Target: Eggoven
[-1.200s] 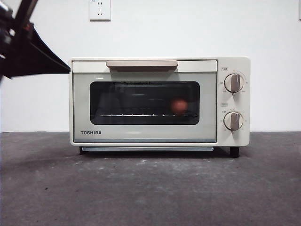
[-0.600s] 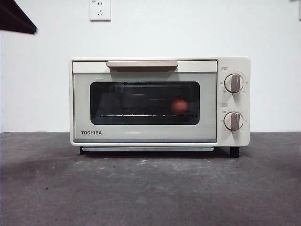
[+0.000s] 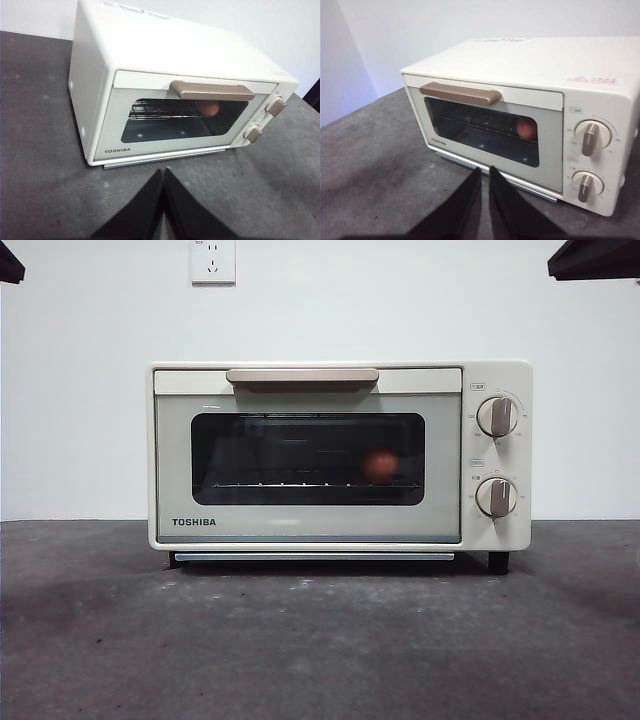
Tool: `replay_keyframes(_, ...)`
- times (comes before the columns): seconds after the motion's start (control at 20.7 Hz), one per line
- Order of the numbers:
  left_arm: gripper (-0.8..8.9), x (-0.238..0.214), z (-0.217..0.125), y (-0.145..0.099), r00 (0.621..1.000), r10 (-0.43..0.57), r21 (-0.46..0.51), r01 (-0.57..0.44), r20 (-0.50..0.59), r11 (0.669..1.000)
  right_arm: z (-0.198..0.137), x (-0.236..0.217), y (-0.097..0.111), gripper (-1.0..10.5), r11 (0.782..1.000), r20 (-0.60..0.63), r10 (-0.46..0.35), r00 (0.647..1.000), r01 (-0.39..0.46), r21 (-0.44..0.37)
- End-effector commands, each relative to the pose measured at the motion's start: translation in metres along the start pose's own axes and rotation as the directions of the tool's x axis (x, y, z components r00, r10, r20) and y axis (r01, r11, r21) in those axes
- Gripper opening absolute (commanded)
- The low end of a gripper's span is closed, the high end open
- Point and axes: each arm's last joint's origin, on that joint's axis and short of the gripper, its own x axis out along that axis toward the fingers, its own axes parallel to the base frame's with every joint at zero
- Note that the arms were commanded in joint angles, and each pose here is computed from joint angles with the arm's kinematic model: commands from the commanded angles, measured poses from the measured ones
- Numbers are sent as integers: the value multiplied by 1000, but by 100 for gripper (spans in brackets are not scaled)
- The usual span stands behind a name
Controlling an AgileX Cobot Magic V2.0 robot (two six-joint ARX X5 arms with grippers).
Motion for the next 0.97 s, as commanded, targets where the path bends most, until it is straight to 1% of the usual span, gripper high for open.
replay_keyframes(0.05, 8, 0, 3, -1, 1000, -3, 23, 2, 13, 1000, 0, 0, 1, 3, 1000, 4, 2, 1000, -2, -6)
replay_keyframes(0.87, 8, 0, 3, -1, 1000, -3, 24, 3, 14, 1000, 1, 0, 1, 3, 1000, 9, 4, 1000, -4, -7)
replay_keyframes(0.92, 8, 0, 4, -1, 1000, -3, 33, 3, 15, 999, 1, 0, 1, 3, 1000, 9, 4, 1000, -4, -7)
replay_keyframes(0.97, 8, 0, 4, -1, 1000, -4, 86, 2, 19, 996, 1, 0, 1, 3, 1000, 9, 4, 1000, -4, -7)
